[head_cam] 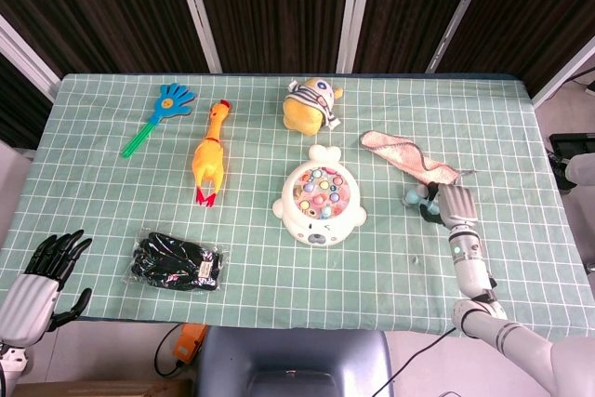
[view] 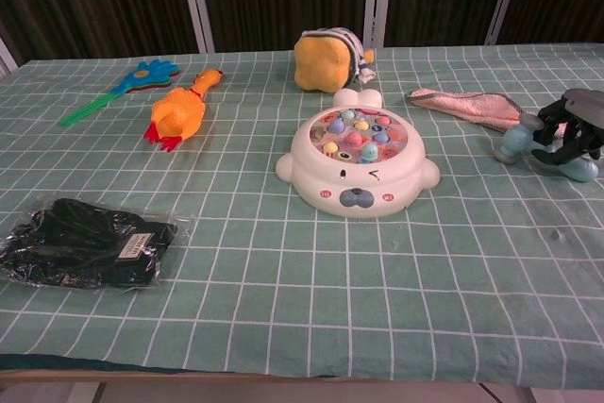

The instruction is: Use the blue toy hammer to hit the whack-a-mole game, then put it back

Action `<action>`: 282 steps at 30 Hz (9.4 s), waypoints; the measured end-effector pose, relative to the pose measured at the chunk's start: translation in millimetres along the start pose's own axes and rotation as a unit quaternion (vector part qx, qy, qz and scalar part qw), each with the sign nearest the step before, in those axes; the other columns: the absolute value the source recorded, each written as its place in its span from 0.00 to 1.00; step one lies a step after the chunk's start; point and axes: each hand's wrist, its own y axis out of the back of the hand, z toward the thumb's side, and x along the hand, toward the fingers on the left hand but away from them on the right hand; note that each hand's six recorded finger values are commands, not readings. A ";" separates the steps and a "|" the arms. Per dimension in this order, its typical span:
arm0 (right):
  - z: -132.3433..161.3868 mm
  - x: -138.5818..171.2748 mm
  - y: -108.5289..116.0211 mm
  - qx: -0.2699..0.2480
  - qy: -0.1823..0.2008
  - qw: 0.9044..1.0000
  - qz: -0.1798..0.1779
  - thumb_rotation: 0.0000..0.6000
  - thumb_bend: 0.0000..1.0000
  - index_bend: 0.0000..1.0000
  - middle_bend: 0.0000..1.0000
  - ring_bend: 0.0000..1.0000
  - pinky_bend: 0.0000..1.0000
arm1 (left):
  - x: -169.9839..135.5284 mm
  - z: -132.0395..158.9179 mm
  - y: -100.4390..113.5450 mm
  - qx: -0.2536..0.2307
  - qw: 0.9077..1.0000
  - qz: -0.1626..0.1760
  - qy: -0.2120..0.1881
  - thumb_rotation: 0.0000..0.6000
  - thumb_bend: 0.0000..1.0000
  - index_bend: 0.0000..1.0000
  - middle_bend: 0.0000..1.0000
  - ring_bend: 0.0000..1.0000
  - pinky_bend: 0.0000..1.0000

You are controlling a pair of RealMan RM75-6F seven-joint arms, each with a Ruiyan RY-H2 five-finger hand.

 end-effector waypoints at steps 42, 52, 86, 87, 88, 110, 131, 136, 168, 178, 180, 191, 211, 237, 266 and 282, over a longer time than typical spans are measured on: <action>17.8 -1.3 18.4 -0.003 0.025 0.998 -0.052 1.00 0.53 1.00 0.71 0.79 0.96 | 0.0 -2.1 2.5 -0.007 1.000 0.002 0.000 1.00 0.40 0.00 0.00 0.00 0.00; 59.9 13.5 68.0 -0.027 0.088 0.994 -0.052 1.00 0.53 1.00 0.71 0.79 0.97 | 0.9 -1.4 3.3 -0.008 1.000 0.003 -0.002 1.00 0.40 0.00 0.00 0.00 0.00; 232.2 51.9 94.2 0.244 0.163 0.955 0.043 1.00 0.53 1.00 0.71 0.79 0.96 | -4.2 -9.0 12.9 -0.015 1.000 0.015 0.005 1.00 0.40 0.00 0.00 0.00 0.00; 231.7 51.2 91.8 0.250 0.163 0.954 0.036 1.00 0.53 1.00 0.71 0.79 0.96 | -4.1 -8.9 12.5 -0.014 1.000 0.014 0.005 1.00 0.40 0.00 0.00 0.00 0.00; 231.0 50.6 88.9 0.255 0.163 0.953 0.031 1.00 0.53 1.00 0.71 0.79 0.96 | -4.0 -8.9 12.3 -0.014 1.000 0.014 0.005 1.00 0.40 0.00 0.00 0.00 0.00; 231.8 49.1 55.6 0.252 0.187 0.949 0.016 1.00 0.53 1.00 0.71 0.78 0.96 | -5.6 -9.2 13.4 -0.014 1.000 0.016 0.005 1.00 0.40 0.00 0.00 0.00 0.00; 229.2 47.9 43.4 0.285 0.178 0.942 0.026 1.00 0.53 1.00 0.71 0.78 0.96 | -6.7 -8.1 14.1 -0.014 1.000 0.017 0.002 1.00 0.40 0.00 0.00 0.00 0.00; 230.1 46.6 54.0 0.272 0.177 0.946 0.012 1.00 0.53 1.00 0.71 0.78 0.96 | -6.8 -8.2 14.2 -0.014 1.000 0.017 0.002 1.00 0.40 0.00 0.00 0.00 0.00; 245.3 29.7 60.9 0.265 0.159 0.951 -0.009 1.00 0.53 1.00 0.71 0.78 0.96 | -6.8 -9.8 15.4 -0.019 1.000 0.017 0.003 1.00 0.40 0.00 0.00 0.00 0.00; 259.8 22.4 69.2 0.258 0.157 0.953 -0.021 1.00 0.53 1.00 0.71 0.78 0.96 | -6.0 -11.3 14.8 -0.021 1.000 0.014 0.005 1.00 0.40 0.00 0.00 0.00 0.00; 263.8 19.8 66.3 0.258 0.156 0.953 -0.020 1.00 0.53 1.00 0.71 0.78 0.96 | -5.5 -11.9 14.5 -0.022 1.000 0.013 0.005 1.00 0.40 0.00 0.00 0.00 0.00; 279.0 1.5 39.6 0.275 0.154 0.949 0.013 1.00 0.52 1.00 0.71 0.78 0.96 | 0.9 -19.6 12.6 -0.027 0.999 0.007 0.015 1.00 0.40 0.00 0.00 0.00 0.00; 220.0 40.3 87.0 0.211 0.180 0.961 -0.017 1.00 0.52 1.00 0.71 0.78 0.96 | 1.0 -12.8 10.5 -0.018 1.000 0.007 0.007 1.00 0.40 0.00 0.00 0.00 0.00; -10.8 68.4 5.6 0.111 0.119 0.986 0.031 1.00 0.52 1.00 0.71 0.77 0.95 | 8.3 -4.1 -3.2 -0.007 1.000 -0.014 0.002 1.00 0.40 0.00 0.00 0.00 0.00; -17.2 51.3 -12.2 0.087 0.092 0.991 0.049 1.00 0.46 0.97 0.71 0.74 0.92 | 7.6 -3.5 -2.5 -0.008 1.000 -0.014 0.000 1.00 0.40 0.00 0.01 0.00 0.00; -19.9 48.6 -9.6 0.074 0.083 0.993 0.047 1.00 0.43 0.94 0.71 0.72 0.91 | 8.5 -3.3 -3.2 -0.006 1.000 -0.015 0.000 1.00 0.40 0.00 0.01 0.00 0.00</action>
